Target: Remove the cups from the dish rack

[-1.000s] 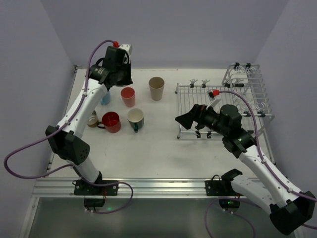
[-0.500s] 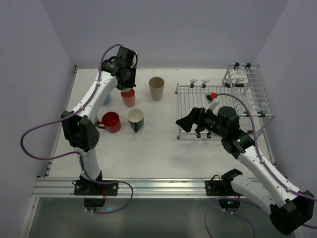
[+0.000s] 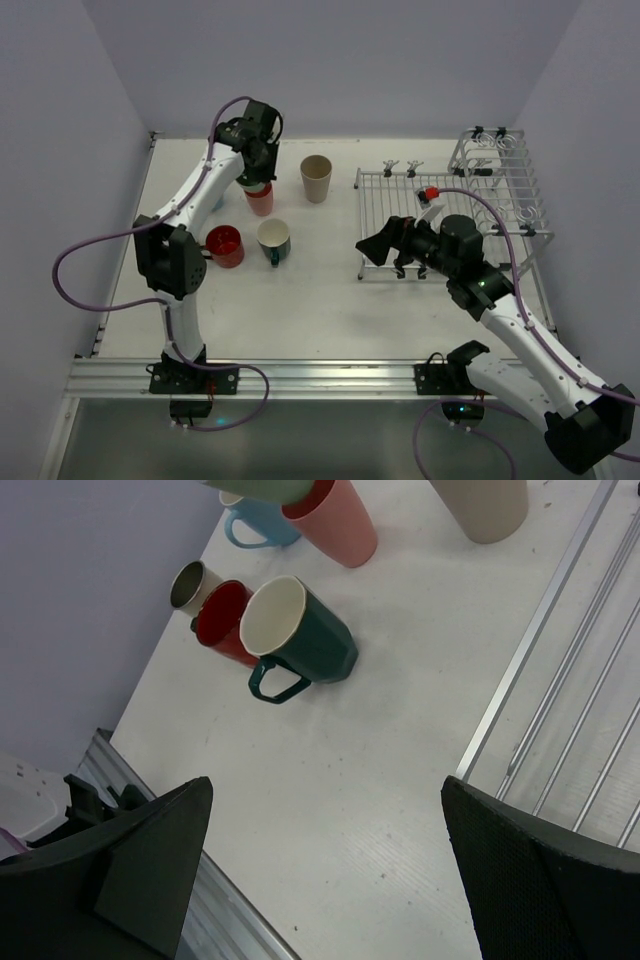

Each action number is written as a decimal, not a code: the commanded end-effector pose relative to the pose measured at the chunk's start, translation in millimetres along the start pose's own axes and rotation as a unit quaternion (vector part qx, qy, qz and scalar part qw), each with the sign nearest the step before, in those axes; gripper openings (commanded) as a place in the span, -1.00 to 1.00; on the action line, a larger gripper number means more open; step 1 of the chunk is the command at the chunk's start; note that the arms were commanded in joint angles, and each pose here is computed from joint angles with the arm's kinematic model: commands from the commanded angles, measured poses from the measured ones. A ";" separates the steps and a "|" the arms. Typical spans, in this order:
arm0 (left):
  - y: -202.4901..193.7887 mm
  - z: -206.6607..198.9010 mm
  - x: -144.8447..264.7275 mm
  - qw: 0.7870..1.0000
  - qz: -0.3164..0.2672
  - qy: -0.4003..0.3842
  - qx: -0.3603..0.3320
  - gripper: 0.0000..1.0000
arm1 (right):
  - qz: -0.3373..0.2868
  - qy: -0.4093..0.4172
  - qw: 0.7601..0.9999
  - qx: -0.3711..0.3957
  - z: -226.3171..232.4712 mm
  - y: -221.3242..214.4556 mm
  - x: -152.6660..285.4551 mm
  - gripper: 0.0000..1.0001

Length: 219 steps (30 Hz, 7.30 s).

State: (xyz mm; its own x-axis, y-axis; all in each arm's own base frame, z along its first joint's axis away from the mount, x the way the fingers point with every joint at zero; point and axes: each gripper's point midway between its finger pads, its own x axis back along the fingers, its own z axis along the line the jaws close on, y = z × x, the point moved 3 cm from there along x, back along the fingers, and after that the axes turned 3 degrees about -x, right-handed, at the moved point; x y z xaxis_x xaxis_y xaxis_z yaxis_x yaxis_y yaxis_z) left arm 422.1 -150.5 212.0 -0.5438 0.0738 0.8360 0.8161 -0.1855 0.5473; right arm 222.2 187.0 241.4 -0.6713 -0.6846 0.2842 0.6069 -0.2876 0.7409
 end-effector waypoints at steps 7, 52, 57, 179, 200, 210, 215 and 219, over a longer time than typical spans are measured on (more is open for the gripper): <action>3.3 -1.9 -1.1 1.000 0.006 -0.018 -0.024 -1.00 | -0.008 -0.001 1.000 0.010 -2.4 0.6 -1.8 0.98; 65.6 -16.4 97.0 0.974 -0.205 -0.089 0.026 0.64 | -0.049 -0.085 0.995 0.028 -27.5 11.7 3.5 0.98; 33.0 -58.0 137.5 0.950 -0.256 -0.178 -0.006 0.64 | -0.071 -0.101 0.992 0.026 -23.0 26.6 12.0 0.98; 109.7 -334.2 65.0 0.768 -0.481 -0.342 -0.247 -1.00 | -0.311 0.091 0.946 0.030 98.7 100.3 179.8 0.98; 127.4 -252.2 181.0 0.770 -0.513 -0.366 -0.105 -1.00 | -0.288 0.079 0.953 -0.049 70.1 82.2 135.4 0.91; 102.6 -213.3 257.2 0.746 -0.516 -0.421 0.017 -1.00 | -0.247 0.103 0.962 -0.051 58.0 59.3 100.5 0.78; 89.5 -211.2 273.3 0.731 -0.502 -0.461 0.039 -1.00 | -0.249 0.129 0.960 -0.018 66.6 67.0 91.5 0.78; 81.0 -212.3 282.4 0.718 -0.488 -0.493 0.055 -1.00 | -0.252 0.160 0.954 -0.011 78.3 75.8 87.8 0.82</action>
State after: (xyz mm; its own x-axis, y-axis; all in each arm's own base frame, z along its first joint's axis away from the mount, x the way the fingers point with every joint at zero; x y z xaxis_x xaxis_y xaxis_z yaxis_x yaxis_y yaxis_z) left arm 316.4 -366.3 421.0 -0.5719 0.8080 -0.1417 0.2308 0.3242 0.9174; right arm 179.4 152.7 340.6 -0.7778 -0.6000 -0.1874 0.3141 -0.6292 0.7110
